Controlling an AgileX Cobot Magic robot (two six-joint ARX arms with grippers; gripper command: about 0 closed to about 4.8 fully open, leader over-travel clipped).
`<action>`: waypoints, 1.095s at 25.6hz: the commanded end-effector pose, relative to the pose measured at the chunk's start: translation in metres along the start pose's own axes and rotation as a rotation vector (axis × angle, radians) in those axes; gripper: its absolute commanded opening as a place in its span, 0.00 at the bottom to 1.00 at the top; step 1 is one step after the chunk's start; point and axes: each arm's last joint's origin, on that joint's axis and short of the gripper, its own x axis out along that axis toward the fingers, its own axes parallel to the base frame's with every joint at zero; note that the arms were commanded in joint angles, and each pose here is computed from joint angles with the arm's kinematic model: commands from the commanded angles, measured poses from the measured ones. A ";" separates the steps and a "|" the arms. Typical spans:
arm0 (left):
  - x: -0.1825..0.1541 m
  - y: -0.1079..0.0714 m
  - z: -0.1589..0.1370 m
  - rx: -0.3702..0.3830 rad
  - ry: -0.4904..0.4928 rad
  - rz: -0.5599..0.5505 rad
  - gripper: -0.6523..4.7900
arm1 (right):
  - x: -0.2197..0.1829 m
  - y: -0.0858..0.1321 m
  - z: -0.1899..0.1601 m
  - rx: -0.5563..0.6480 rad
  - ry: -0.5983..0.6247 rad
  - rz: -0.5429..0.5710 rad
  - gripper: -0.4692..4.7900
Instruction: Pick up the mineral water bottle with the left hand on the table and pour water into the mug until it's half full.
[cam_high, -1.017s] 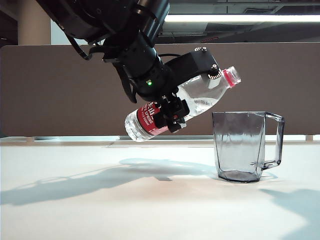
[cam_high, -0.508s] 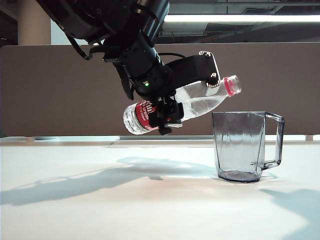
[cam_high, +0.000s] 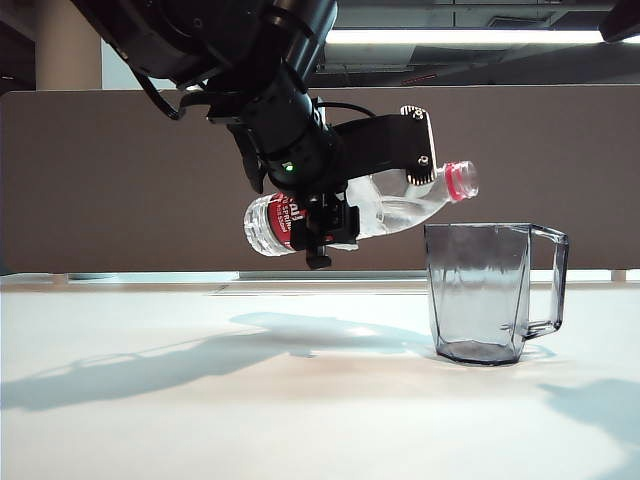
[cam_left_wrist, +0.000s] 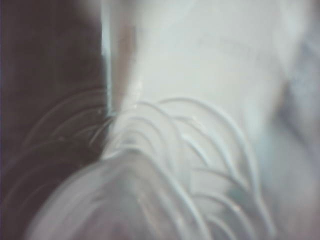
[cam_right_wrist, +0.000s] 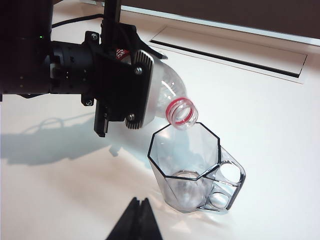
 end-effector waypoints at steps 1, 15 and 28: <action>-0.004 0.013 0.005 -0.004 -0.022 0.080 0.58 | -0.002 0.000 0.003 -0.004 -0.019 0.002 0.09; -0.004 0.014 0.004 0.041 0.003 0.089 0.58 | -0.002 0.000 0.001 -0.003 0.006 0.001 0.09; -0.004 0.014 0.004 0.090 0.021 0.096 0.58 | -0.002 0.000 0.000 -0.003 0.011 0.001 0.09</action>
